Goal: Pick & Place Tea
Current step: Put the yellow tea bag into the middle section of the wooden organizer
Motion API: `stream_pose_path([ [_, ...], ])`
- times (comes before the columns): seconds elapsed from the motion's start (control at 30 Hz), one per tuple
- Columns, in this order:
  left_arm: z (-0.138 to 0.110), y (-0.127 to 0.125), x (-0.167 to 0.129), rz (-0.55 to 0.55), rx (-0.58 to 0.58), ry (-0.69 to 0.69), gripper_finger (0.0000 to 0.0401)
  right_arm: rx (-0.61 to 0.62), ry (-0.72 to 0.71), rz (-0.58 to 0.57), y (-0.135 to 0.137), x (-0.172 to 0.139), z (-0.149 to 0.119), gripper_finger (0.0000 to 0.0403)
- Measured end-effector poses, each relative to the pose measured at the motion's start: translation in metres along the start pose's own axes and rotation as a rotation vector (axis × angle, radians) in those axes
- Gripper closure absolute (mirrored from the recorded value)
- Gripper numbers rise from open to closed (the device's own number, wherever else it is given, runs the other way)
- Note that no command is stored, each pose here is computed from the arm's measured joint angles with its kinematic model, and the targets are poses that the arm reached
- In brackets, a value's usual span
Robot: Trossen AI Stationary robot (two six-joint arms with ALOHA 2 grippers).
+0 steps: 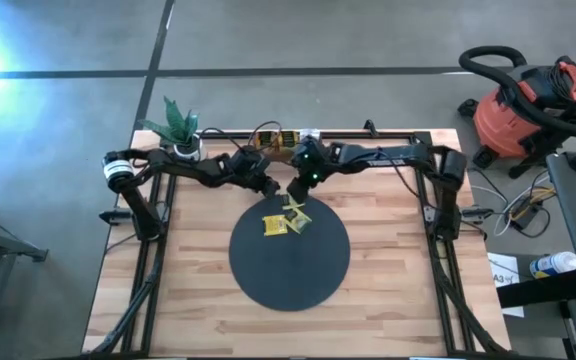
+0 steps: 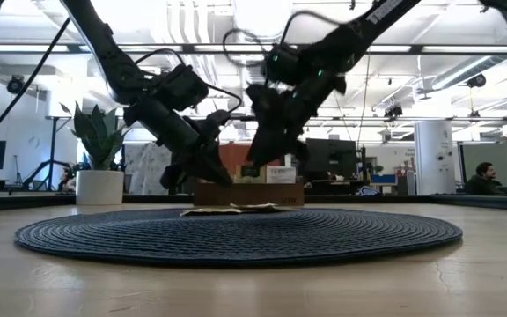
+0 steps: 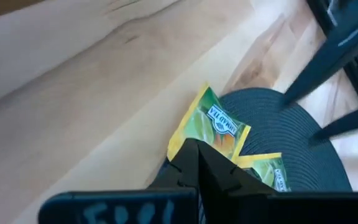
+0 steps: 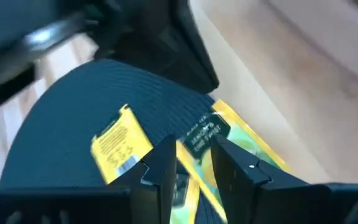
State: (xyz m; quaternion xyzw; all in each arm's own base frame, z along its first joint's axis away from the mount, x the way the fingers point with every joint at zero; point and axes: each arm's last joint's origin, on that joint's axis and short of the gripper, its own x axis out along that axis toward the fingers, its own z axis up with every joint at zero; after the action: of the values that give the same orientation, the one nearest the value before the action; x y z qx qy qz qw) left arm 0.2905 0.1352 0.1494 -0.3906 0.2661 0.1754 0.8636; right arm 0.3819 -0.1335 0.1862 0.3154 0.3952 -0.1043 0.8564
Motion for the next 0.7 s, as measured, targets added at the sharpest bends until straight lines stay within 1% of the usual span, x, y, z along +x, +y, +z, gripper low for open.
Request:
stream_pose_path([
  [0.13, 0.001, -0.001, 0.0, -0.002, 0.024, 0.015, 0.04, -0.115, -0.006, -0.069, 0.004, -0.021, 0.001, 0.0303],
  [0.23, -0.001, -0.004, 0.0, -0.025, 0.026, 0.034, 0.04, -0.161, 0.031, -0.113, 0.002, -0.023, -0.002, 0.0303],
  [0.4, -0.013, -0.017, 0.004, -0.072, 0.029, 0.082, 0.0401, -0.151, 0.112, -0.136, -0.007, -0.01, -0.011, 0.0303],
  [0.5, -0.019, -0.027, 0.007, -0.094, 0.032, 0.094, 0.0401, -0.139, 0.142, -0.112, -0.01, -0.002, -0.015, 0.0303],
  [0.7, -0.025, -0.024, 0.013, -0.068, 0.002, 0.114, 0.0401, -0.106, 0.244, -0.063, -0.02, 0.025, -0.028, 0.0303],
])
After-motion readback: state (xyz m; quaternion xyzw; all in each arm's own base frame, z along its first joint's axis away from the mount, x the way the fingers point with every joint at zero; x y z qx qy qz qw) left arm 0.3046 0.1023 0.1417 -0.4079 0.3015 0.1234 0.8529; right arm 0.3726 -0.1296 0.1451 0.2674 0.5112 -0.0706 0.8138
